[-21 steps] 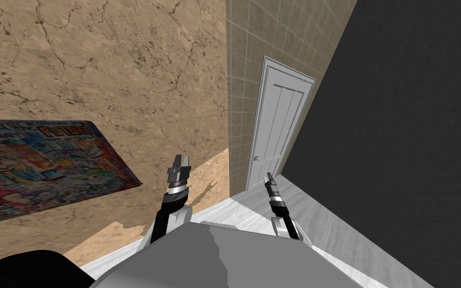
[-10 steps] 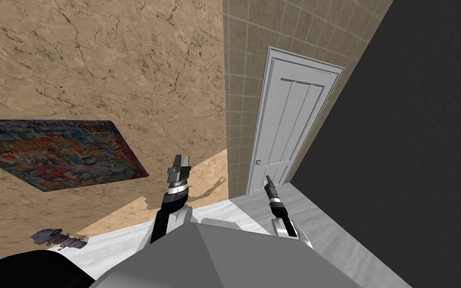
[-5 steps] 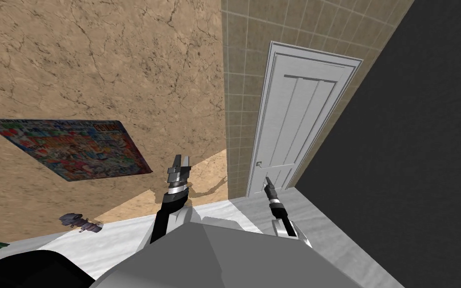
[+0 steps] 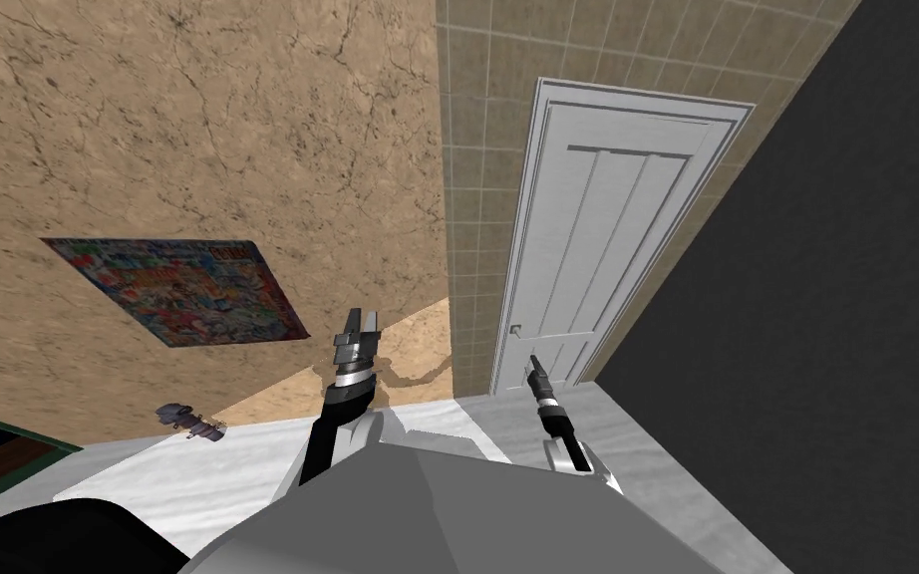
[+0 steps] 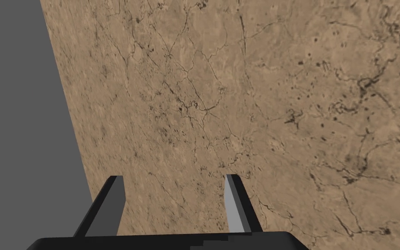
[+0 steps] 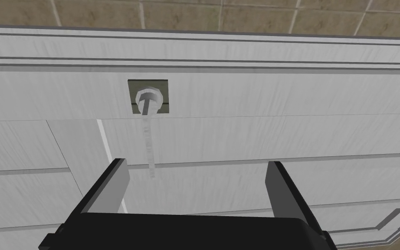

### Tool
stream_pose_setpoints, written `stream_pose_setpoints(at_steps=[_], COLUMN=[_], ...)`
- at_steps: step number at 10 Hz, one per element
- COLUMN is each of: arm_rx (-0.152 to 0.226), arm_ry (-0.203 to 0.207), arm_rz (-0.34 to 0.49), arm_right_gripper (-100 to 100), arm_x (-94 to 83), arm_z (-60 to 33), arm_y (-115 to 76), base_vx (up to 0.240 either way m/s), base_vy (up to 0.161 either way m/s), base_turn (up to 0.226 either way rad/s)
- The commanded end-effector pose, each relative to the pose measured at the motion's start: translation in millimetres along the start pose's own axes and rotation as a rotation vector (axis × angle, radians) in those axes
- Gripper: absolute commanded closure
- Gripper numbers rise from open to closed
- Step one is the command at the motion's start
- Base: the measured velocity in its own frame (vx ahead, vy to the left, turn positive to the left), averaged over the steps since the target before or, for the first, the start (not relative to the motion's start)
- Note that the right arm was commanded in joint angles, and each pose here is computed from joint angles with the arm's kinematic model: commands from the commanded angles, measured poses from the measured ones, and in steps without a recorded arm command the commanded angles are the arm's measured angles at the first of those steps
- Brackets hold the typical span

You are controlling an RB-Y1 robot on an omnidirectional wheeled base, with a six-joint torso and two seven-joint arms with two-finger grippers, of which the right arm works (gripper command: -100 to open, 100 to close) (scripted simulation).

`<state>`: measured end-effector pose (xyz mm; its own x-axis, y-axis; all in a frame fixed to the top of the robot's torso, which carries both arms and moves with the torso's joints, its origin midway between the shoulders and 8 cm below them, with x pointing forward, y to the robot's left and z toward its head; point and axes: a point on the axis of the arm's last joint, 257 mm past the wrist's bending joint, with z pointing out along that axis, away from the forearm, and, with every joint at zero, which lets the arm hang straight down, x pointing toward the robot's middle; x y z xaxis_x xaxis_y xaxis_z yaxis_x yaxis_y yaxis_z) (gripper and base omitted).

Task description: Pull the door open

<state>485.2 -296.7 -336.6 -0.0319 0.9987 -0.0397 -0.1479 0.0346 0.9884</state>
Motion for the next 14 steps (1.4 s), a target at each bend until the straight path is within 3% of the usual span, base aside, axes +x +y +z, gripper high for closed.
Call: stream_pose_setpoints(at_steps=[1, 14], arm_rx=[0.022, 0.145], arm_ry=[-0.001, -0.018], arm_rz=[0.006, 0.038], arm_right_gripper=[-100, -100], arm_x=[-1.8, -16.6], arm_z=[-0.7, -11.7], arm_y=[-8.2, -54.8], base_vx=[0.033, 0.018], base_vy=[-0.137, -0.131], base_turn=[0.185, 0.117])
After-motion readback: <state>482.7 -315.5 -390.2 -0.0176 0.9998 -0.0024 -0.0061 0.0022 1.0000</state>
